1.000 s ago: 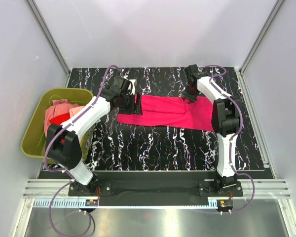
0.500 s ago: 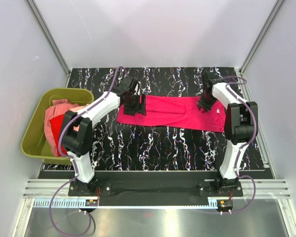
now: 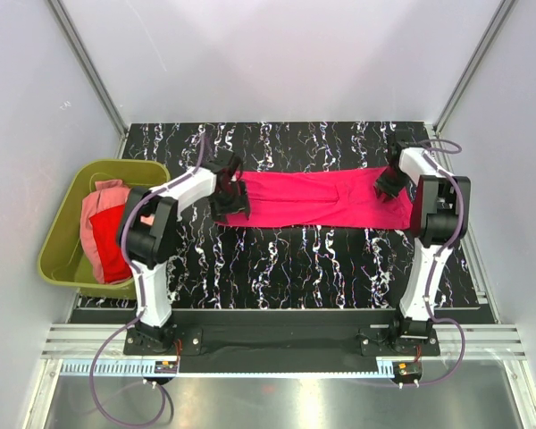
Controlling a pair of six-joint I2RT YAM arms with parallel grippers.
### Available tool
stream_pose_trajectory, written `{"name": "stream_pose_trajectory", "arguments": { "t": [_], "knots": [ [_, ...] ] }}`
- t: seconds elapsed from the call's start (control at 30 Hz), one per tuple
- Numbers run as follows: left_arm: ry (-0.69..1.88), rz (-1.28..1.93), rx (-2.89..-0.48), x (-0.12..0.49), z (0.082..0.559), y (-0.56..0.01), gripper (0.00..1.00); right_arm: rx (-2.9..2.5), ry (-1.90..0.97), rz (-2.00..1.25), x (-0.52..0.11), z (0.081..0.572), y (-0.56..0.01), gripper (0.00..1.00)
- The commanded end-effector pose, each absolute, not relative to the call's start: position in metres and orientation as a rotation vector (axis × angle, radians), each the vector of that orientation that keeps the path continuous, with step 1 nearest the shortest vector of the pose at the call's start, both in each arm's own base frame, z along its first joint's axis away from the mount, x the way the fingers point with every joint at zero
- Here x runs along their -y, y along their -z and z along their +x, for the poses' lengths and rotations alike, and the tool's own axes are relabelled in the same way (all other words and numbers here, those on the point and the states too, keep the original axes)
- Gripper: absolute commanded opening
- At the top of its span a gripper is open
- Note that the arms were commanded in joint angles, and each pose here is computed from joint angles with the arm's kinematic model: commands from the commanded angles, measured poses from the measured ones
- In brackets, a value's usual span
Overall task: Fold and stack the t-shirts
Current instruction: Fold the tshirt
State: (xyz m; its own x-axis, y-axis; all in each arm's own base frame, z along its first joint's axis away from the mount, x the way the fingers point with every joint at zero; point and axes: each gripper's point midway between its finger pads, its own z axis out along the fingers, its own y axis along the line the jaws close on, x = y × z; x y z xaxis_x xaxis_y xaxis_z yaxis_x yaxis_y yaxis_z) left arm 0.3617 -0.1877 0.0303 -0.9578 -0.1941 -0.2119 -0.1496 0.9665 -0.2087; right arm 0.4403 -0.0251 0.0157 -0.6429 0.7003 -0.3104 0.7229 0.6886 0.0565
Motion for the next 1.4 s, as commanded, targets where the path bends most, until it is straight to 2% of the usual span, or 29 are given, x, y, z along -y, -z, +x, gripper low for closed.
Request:
{"name": "stream_pose_trajectory", "arguments": {
  "t": [0.0, 0.17, 0.2, 0.23, 0.3, 0.4, 0.6, 0.67, 0.7, 0.8, 0.93, 1.07, 1.17, 1.37],
  "knots": [
    [0.460, -0.311, -2.756, 0.197, 0.363, -0.083, 0.71, -2.584, 0.188, 1.021, 0.048, 0.471, 0.000, 0.35],
    [0.522, -0.086, -2.641, 0.210, 0.384, -0.137, 0.73, -2.568, 0.066, 0.799, 0.045, 0.535, -0.013, 0.38],
    [0.538, -0.055, -2.634, 0.214, 0.387, -0.139, 0.73, -2.590, 0.053, 0.769, 0.043, 0.542, 0.000, 0.38],
    [0.545, -0.026, -2.652, 0.216, 0.388, -0.131, 0.73, -2.525, 0.004, 0.723, 0.042, 0.569, -0.022, 0.38],
    [0.576, 0.000, -2.670, 0.222, 0.390, -0.118, 0.72, -2.524, -0.022, 0.650, 0.040, 0.584, -0.023, 0.40],
    [0.628, 0.022, -2.727, 0.230, 0.382, -0.098, 0.69, -2.431, -0.078, 0.603, 0.040, 0.604, -0.075, 0.43],
    [0.612, 0.006, -2.778, 0.232, 0.375, -0.067, 0.65, -2.290, -0.138, 0.695, 0.055, 0.581, -0.157, 0.50],
    [0.655, 0.012, -2.784, 0.237, 0.373, -0.061, 0.63, -2.297, -0.142, 0.749, 0.062, 0.568, -0.149, 0.48],
    [0.698, 0.031, -2.793, 0.244, 0.369, -0.056, 0.60, -2.288, -0.148, 0.778, 0.070, 0.559, -0.149, 0.43],
    [0.709, 0.063, -2.824, 0.252, 0.363, -0.043, 0.49, -2.303, -0.180, 0.825, 0.079, 0.545, -0.144, 0.39],
    [0.509, -0.001, -2.901, 0.232, 0.354, -0.016, 0.37, -2.357, -0.189, 0.852, 0.088, 0.522, -0.131, 0.34],
    [0.267, -0.131, -2.918, 0.196, 0.336, -0.001, 0.35, -2.375, -0.176, 0.863, 0.090, 0.503, -0.130, 0.32],
    [0.253, -0.170, -2.942, 0.188, 0.317, 0.004, 0.33, -2.380, -0.152, 0.909, 0.093, 0.487, -0.124, 0.32],
    [0.283, -0.232, -2.964, 0.179, 0.280, 0.012, 0.34, -2.333, -0.165, 0.950, 0.097, 0.475, -0.113, 0.40]
  ]
}}
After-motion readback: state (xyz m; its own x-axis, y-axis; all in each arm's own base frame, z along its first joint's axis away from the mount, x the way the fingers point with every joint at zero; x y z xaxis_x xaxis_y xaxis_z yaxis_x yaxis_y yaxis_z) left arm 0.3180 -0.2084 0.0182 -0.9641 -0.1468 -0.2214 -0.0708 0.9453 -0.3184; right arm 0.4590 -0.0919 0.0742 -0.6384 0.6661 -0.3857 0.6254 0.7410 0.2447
